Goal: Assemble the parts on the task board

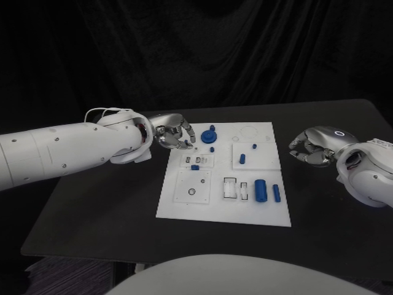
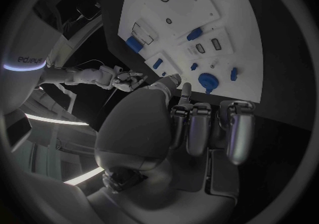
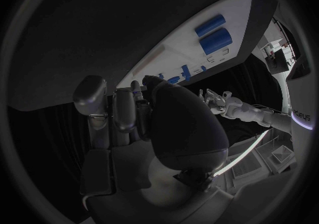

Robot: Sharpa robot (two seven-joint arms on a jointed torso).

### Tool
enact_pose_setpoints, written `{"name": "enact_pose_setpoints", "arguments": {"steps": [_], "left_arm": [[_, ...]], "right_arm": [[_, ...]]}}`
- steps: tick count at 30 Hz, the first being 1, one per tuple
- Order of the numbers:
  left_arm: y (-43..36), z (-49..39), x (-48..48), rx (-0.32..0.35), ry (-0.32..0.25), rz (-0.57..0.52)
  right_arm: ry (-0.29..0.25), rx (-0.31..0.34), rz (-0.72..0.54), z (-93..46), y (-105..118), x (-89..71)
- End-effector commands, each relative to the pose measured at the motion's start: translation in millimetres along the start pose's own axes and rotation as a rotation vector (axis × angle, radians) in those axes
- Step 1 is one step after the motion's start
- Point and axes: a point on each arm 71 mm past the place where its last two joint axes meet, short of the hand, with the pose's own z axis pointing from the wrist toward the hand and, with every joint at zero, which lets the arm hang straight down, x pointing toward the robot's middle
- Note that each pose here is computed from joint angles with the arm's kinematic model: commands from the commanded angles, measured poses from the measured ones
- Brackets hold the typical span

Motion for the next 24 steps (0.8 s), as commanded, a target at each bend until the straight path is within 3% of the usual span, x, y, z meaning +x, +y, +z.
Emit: {"name": "enact_pose_setpoints", "arguments": {"steps": [1, 5, 8, 15, 24], "left_arm": [[-6.2, -14.6, -0.3, 0.250, -0.171, 0.063], [7.1, -28.8, 16.7, 0.273, -0.224, 0.030], [15.3, -34.2, 32.4, 0.264, -0.237, 0.007], [30.1, -37.2, 68.1, 0.200, -0.238, -0.044], [39.4, -33.3, 90.7, 0.106, -0.236, -0.069]], "right_arm": [[-0.011, 0.005, 0.004, -0.8, 0, -0.1], [-0.012, 0.007, 0.006, -1.8, -2, -0.2], [-0.013, 0.006, 0.007, -2.5, -3, -0.3], [-0.021, 0.003, 0.013, -5.9, -5, -0.5], [-0.029, 0.000, 0.016, -7.9, -6, -1.0]]}}
